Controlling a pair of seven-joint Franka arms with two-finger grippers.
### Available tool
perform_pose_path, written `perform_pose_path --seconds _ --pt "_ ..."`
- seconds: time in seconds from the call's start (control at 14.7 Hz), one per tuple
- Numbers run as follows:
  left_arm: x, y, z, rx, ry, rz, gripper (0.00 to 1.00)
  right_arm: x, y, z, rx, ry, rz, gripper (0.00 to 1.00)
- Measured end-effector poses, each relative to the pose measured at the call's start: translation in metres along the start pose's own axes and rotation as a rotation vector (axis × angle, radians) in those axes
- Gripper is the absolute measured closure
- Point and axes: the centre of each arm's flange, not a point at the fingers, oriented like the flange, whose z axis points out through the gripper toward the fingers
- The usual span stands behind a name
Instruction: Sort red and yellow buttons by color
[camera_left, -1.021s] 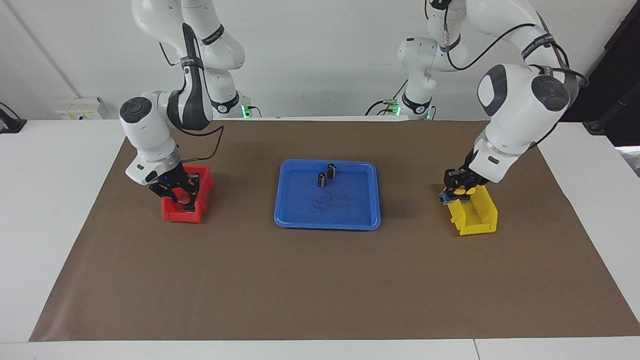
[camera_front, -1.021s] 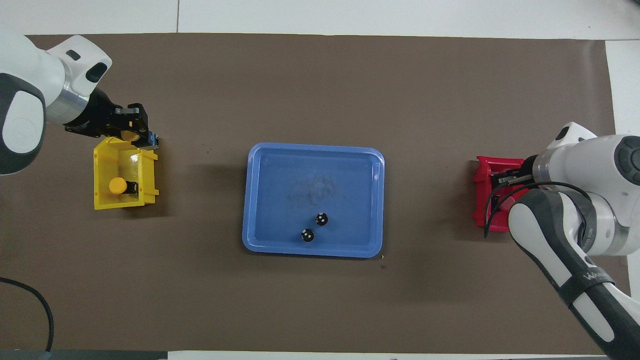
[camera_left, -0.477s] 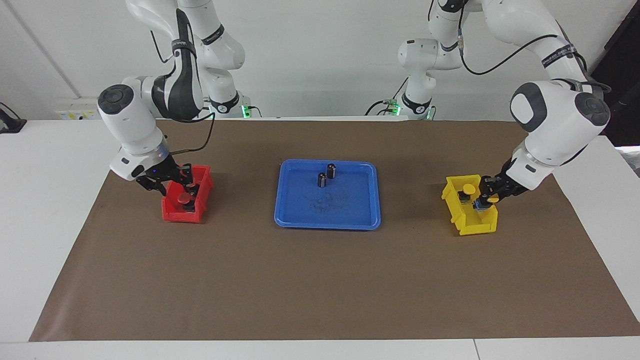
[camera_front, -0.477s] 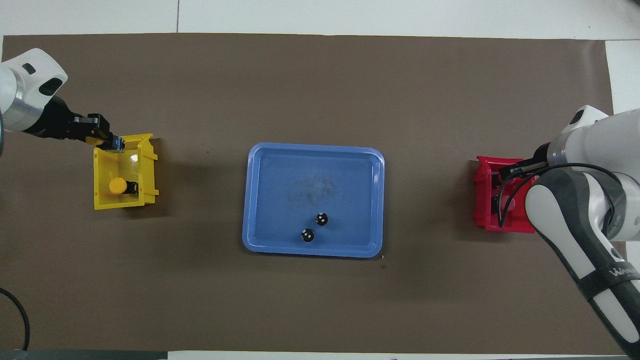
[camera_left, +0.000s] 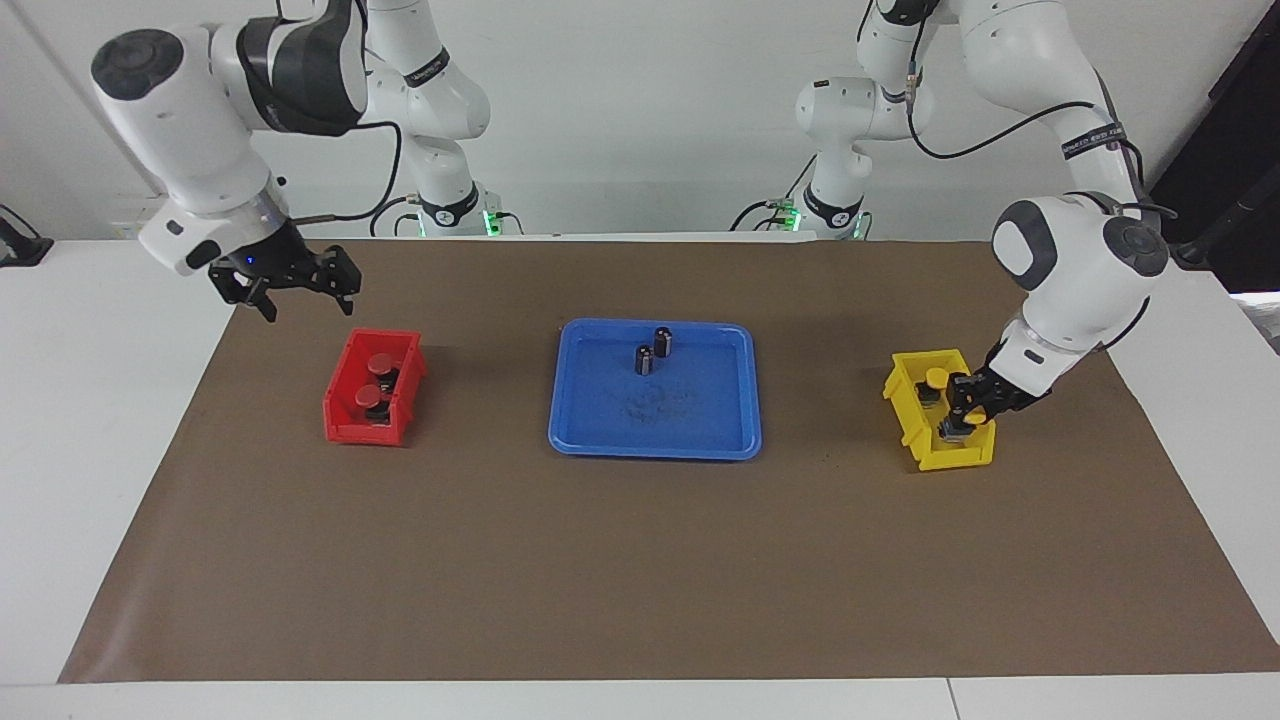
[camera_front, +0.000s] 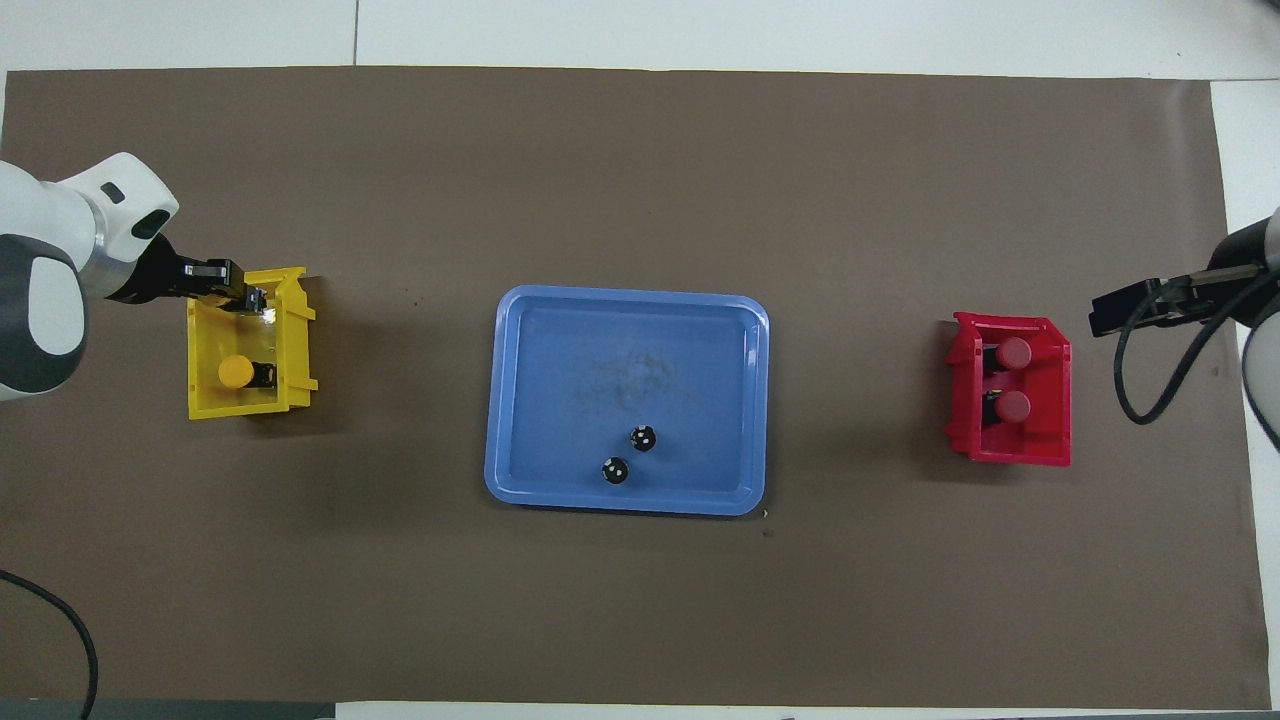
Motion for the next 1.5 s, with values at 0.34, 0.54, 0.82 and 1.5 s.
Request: perform_pose_path --seconds 0.34,0.54,0.82,1.5 --pt "-0.006 -0.002 0.029 0.009 0.015 -0.001 0.59 -0.014 0.031 -0.033 0.006 -0.019 0.077 0.00" --pt "-0.007 -0.001 0.032 0.010 0.022 0.001 0.41 -0.017 0.054 -0.029 0.012 -0.025 0.120 0.00" --pt "-0.006 0.000 0.024 0.006 0.008 0.003 0.36 -0.016 0.058 -0.031 0.013 -0.006 0.123 0.00" --pt "0.009 0.009 -0.129 0.036 -0.090 0.056 0.05 -0.014 0.049 -0.031 0.012 -0.007 0.108 0.00"
